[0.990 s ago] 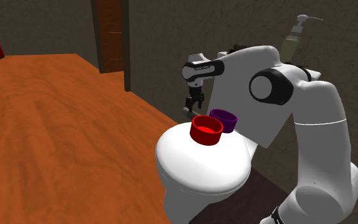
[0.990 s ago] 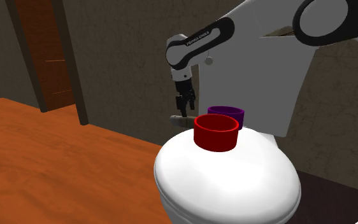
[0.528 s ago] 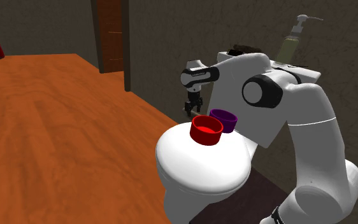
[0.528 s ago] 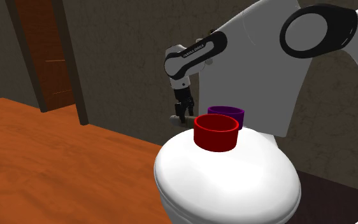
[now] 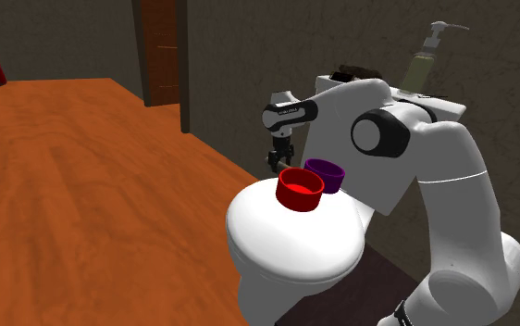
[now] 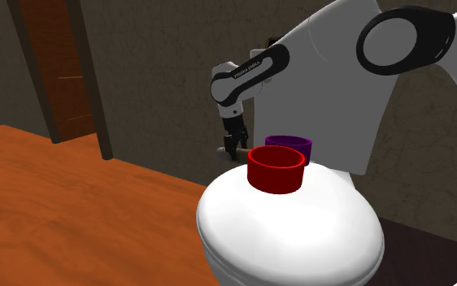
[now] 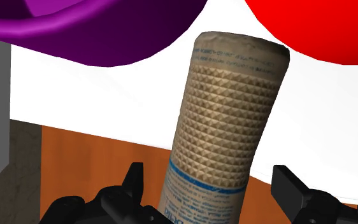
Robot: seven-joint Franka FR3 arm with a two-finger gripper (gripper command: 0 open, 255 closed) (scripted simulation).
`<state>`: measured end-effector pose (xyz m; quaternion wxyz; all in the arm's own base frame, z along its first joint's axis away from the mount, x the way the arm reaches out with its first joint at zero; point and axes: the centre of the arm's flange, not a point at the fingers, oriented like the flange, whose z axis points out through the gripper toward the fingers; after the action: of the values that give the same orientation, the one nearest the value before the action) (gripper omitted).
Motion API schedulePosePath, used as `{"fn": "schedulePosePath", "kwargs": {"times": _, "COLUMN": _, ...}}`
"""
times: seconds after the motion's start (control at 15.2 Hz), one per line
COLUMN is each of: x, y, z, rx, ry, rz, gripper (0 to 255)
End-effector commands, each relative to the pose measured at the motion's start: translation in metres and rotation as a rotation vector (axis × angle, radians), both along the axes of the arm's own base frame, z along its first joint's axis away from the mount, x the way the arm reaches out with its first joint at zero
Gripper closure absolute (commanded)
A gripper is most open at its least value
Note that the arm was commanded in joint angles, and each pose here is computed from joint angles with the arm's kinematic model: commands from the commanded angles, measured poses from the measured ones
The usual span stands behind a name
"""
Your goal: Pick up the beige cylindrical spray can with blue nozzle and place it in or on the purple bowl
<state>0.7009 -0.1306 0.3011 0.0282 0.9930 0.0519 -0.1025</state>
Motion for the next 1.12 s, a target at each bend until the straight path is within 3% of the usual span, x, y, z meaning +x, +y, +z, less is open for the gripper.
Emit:
{"fn": "schedulePosePath", "kwargs": {"times": 0.0, "x": 0.0, "y": 0.0, "z": 0.0, "rx": 0.0, "ry": 0.0, "rz": 0.0, "gripper": 0}}
{"fn": "schedulePosePath", "kwargs": {"times": 0.07, "x": 0.0, "y": 0.0, "z": 0.0, "rx": 0.0, "ry": 0.0, "rz": 0.0, "gripper": 255}}
{"fn": "schedulePosePath", "kwargs": {"times": 0.66, "x": 0.0, "y": 0.0, "z": 0.0, "rx": 0.0, "ry": 0.0, "rz": 0.0, "gripper": 255}}
{"fn": "schedulePosePath", "kwargs": {"times": 1.06, "x": 0.0, "y": 0.0, "z": 0.032, "rx": 0.0, "ry": 0.0, "rz": 0.0, "gripper": 255}}
